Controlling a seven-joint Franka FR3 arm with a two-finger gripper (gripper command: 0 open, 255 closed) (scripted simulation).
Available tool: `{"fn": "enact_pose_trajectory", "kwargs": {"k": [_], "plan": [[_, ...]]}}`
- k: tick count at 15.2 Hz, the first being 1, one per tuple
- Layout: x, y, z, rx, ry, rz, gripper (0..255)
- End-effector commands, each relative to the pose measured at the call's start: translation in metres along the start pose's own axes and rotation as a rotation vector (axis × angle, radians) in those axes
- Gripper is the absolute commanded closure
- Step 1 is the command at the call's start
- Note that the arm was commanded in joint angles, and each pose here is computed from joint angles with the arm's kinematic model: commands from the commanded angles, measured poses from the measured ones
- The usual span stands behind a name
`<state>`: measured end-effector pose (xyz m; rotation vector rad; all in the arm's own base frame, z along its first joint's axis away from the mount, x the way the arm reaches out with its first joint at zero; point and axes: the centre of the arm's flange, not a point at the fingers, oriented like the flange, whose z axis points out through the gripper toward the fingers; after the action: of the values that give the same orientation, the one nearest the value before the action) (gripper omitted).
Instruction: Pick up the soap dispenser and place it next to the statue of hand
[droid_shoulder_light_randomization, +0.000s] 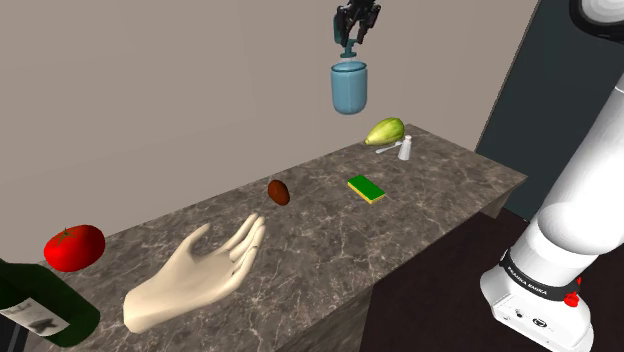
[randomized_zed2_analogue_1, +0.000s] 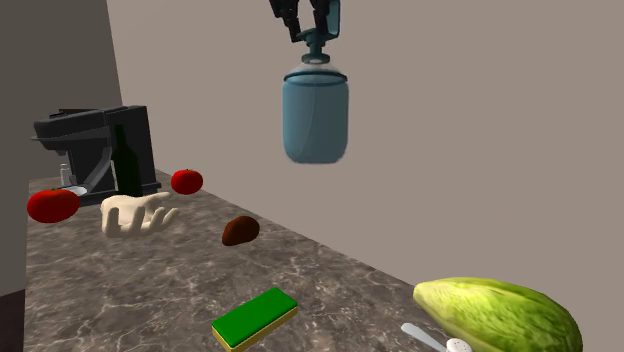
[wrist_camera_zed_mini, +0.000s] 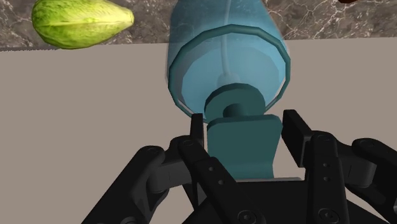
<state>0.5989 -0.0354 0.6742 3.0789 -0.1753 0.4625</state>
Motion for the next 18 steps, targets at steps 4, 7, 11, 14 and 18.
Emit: {"fn": "enact_pose_trajectory", "kwargs": {"k": [4,7,11,14,18], "plan": [[0.008,0.000,-0.027,0.000,0.001,0.000,255],[0.012,0.000,-0.042,0.000,0.001,0.000,255],[0.018,0.000,-0.062,0.000,0.001,0.000,255],[0.023,0.000,-0.077,0.000,0.001,0.000,255],[0.028,0.000,-0.094,0.000,0.001,0.000,255]]}}
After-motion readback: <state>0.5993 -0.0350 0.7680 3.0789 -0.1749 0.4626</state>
